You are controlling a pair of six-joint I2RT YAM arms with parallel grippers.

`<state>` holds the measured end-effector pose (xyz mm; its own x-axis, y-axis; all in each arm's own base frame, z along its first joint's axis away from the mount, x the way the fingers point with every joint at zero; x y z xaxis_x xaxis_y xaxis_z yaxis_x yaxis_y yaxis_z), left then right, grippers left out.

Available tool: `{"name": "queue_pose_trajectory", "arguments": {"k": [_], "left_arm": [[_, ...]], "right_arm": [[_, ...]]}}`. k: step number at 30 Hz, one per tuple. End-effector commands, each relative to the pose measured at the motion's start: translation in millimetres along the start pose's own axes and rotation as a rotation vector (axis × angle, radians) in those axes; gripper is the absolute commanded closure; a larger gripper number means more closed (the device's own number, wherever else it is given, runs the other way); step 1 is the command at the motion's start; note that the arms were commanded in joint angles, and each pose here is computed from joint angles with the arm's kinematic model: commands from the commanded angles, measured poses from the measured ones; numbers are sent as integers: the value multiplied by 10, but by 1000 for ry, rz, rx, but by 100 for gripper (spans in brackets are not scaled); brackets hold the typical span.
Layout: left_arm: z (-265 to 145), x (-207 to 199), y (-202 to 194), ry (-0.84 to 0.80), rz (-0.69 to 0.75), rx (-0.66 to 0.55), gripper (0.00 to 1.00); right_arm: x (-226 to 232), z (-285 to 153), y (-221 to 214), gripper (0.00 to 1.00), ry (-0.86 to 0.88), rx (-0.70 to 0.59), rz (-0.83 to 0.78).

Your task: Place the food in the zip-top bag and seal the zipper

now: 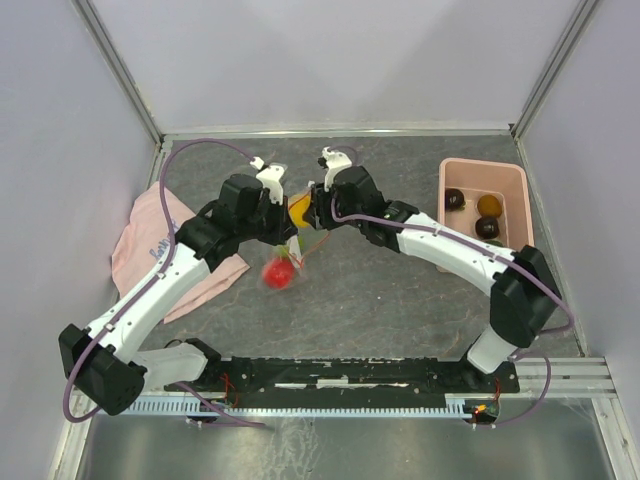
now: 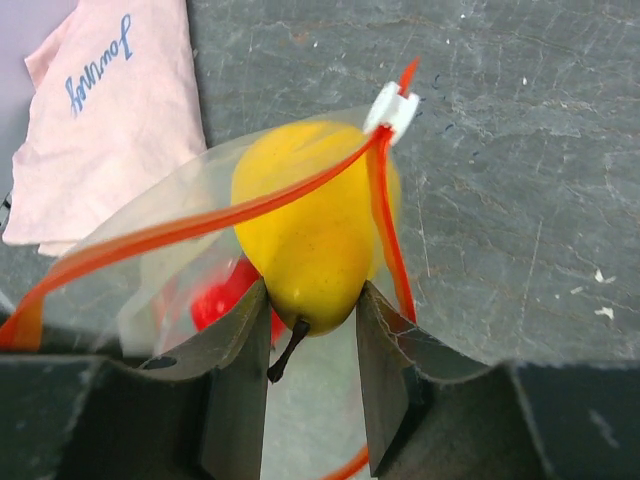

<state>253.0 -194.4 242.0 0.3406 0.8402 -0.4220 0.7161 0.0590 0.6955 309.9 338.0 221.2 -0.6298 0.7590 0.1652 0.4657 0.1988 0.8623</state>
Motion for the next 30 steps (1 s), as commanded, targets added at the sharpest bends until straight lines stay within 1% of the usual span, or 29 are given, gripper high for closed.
{"name": "queue_pose_trajectory", "arguments": {"k": [1, 5, 10, 12, 18, 21, 23, 27, 30], "left_arm": [[7, -131, 88, -96, 75, -24, 97], [7, -154, 76, -111, 80, -16, 97], [10, -103, 76, -78, 82, -20, 97], [5, -112, 71, -85, 83, -17, 97], [11, -187, 42, -139, 82, 3, 97], [11, -205, 34, -148, 85, 7, 97], [4, -206, 34, -148, 88, 5, 97], [-19, -179, 60, -127, 91, -14, 97], [-31, -164, 72, -115, 90, -24, 97]], "right_arm": [[89, 223, 238, 74, 32, -145, 52], [229, 377, 205, 74, 117, -155, 54], [439, 521, 114, 73, 238, -125, 29], [482, 575, 61, 71, 247, -118, 27], [539, 778, 52, 70, 278, -173, 89], [579, 883, 35, 69, 300, -165, 116], [604, 941, -8, 65, 316, -141, 122], [601, 907, -56, 47, 320, -103, 103], [515, 813, -54, 41, 293, -99, 87]]}}
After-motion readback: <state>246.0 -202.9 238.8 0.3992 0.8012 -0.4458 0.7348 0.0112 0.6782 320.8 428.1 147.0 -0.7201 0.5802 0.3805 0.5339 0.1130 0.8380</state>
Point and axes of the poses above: each gripper's point midway between its finger pads, its own z axis out along the fingers, its own x axis along the line the jaws close on, y = z × x, the point moved 3 cm from there along -z, back along the fingers, and after that the axes turned 11 degrees about -z, right-handed, at the moved point
